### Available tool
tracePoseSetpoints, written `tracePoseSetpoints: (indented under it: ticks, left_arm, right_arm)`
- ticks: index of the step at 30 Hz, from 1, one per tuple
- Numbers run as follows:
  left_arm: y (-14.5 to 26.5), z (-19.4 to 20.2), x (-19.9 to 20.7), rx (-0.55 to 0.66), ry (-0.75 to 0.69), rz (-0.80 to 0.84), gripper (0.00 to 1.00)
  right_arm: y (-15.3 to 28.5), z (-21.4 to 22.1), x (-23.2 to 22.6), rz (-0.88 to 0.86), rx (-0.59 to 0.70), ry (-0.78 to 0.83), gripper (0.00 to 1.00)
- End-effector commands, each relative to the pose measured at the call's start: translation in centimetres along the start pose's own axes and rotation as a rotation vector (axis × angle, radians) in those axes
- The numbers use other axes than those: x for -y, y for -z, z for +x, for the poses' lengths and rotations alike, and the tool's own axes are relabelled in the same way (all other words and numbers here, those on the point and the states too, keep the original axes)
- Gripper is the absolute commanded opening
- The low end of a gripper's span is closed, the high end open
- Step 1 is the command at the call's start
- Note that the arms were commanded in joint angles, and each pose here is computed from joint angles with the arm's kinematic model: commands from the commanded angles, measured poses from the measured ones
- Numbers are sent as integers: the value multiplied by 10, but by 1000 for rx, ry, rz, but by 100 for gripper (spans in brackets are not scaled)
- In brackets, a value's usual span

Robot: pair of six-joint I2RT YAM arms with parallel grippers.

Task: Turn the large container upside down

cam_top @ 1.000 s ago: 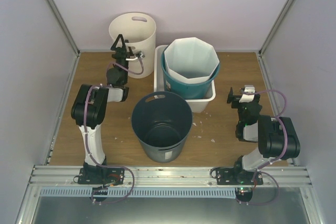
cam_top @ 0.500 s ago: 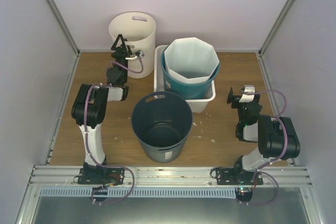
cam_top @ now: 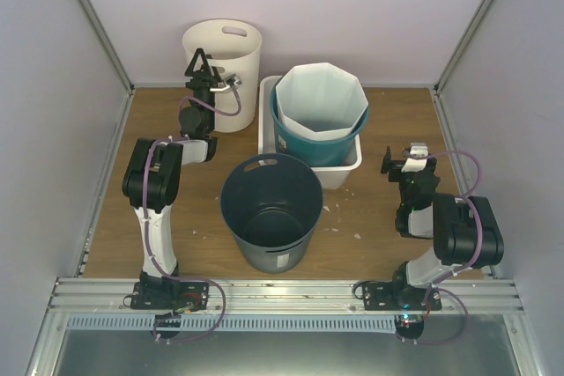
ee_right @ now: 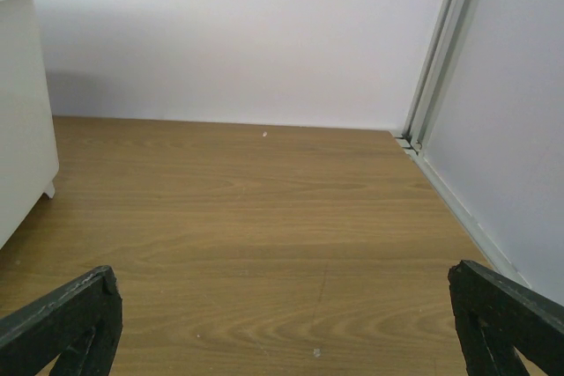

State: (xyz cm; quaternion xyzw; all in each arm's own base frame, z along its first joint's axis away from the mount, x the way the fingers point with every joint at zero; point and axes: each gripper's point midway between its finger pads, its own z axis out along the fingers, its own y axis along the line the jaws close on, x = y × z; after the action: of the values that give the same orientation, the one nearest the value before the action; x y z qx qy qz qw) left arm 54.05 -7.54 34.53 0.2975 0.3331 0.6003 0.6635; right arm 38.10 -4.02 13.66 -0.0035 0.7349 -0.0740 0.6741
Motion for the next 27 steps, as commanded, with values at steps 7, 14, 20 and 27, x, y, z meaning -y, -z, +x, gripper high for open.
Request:
tracePoseSetpoints:
  ticks: [7, 14, 20, 27]
  left_arm:
    - [6, 2, -106, 27, 56, -386, 54]
    - [10, -2, -101, 53, 39, -367, 49]
    - [13, -4, -94, 69, 26, -336, 36]
    - [15, -4, -87, 70, 15, -305, 7]
  right_arm:
    - [-2, -11, 0, 4, 44, 9, 100]
    - [-2, -11, 0, 4, 43, 9, 100]
    - [-2, -10, 0, 4, 42, 9, 100]
    - [-2, -12, -1, 3, 46, 10, 100]
